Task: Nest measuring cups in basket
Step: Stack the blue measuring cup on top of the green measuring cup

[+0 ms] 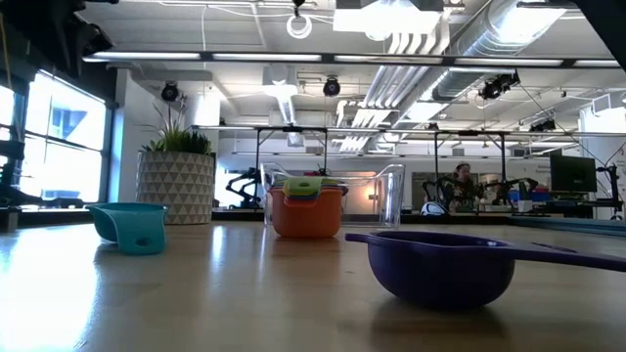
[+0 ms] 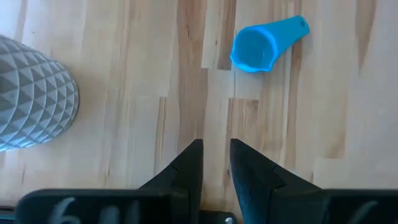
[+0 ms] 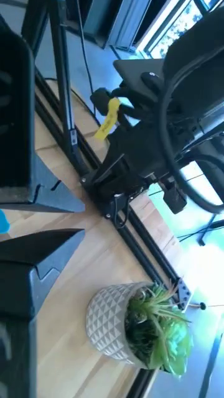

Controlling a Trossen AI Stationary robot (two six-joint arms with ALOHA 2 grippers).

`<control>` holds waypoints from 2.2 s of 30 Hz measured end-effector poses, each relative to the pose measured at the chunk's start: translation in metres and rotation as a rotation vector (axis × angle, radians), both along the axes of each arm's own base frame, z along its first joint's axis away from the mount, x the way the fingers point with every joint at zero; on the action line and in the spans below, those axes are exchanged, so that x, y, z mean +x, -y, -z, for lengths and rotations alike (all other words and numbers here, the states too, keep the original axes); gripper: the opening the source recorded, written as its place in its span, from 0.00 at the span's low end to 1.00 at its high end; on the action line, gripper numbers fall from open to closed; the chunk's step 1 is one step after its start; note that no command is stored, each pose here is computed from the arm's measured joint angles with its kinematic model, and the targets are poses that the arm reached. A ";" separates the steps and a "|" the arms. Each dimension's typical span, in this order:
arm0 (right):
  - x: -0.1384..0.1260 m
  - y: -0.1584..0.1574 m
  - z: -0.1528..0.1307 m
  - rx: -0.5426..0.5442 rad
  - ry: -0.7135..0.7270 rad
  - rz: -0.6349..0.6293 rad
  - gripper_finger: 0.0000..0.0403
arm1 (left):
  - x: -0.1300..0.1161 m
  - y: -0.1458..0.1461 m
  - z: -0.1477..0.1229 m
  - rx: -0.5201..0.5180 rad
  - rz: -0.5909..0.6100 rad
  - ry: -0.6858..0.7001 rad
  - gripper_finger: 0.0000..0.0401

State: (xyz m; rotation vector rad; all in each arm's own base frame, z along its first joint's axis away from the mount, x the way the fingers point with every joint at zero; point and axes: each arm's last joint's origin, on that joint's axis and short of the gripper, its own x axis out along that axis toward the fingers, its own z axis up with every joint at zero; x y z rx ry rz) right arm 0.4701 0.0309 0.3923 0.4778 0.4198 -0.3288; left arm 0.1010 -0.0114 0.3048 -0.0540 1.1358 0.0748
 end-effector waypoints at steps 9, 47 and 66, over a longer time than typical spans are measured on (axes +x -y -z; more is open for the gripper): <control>0.021 -0.002 0.033 -0.032 -0.065 -0.018 0.25 | -0.014 -0.002 -0.005 -0.036 -0.066 0.071 0.17; 0.071 -0.022 0.207 0.177 -0.479 -0.125 0.25 | -0.014 -0.003 -0.005 -0.021 -0.086 0.078 0.17; 0.076 -0.024 0.231 0.094 -0.519 -0.242 0.25 | -0.014 -0.004 -0.006 -0.007 -0.117 0.084 0.17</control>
